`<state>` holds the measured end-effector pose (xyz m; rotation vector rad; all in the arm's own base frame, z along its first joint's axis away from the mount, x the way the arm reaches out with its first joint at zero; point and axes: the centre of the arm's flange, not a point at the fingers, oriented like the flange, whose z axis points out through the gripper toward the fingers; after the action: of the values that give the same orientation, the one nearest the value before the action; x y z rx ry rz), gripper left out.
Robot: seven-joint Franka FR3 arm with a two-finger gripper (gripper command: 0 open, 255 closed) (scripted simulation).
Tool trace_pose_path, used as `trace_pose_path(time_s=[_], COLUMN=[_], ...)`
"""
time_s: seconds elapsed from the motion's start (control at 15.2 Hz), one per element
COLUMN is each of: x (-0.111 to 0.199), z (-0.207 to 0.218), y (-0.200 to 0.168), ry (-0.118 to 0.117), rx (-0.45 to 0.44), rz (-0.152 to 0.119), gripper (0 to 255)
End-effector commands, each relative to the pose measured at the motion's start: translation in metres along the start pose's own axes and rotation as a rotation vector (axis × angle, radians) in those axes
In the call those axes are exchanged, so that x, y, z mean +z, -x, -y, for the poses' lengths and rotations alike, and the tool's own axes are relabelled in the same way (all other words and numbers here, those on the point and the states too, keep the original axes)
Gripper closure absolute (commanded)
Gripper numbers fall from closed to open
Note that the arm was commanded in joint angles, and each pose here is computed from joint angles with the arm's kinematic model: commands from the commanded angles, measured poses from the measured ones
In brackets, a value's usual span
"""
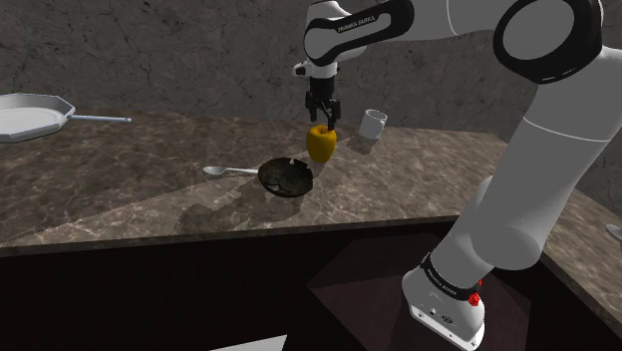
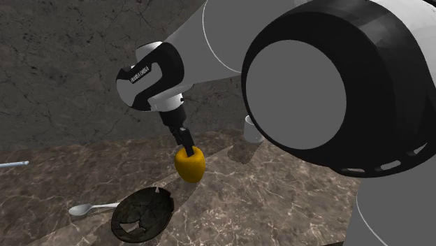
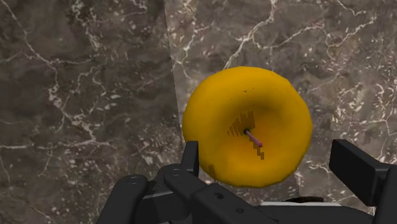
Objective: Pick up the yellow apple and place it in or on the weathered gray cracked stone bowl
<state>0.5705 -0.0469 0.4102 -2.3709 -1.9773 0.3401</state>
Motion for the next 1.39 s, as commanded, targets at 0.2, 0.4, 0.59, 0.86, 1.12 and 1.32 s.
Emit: trace_pose_path(time_s=[0.2, 0.4, 0.59, 0.86, 1.12, 1.32], x=[0.000, 0.000, 0.000, -0.021, -0.041, -0.057], z=[0.000, 0.000, 0.000, 0.004, 0.007, 0.010], y=[0.000, 0.000, 0.000, 0.003, 0.006, 0.008], ry=[0.000, 0.000, 0.000, 0.000, 0.000, 0.000], rx=[0.000, 0.000, 0.000, 0.000, 0.000, 0.000], rz=[0.000, 0.000, 0.000, 0.000, 0.000, 0.000], gripper=[255, 255, 255, 255, 255, 255])
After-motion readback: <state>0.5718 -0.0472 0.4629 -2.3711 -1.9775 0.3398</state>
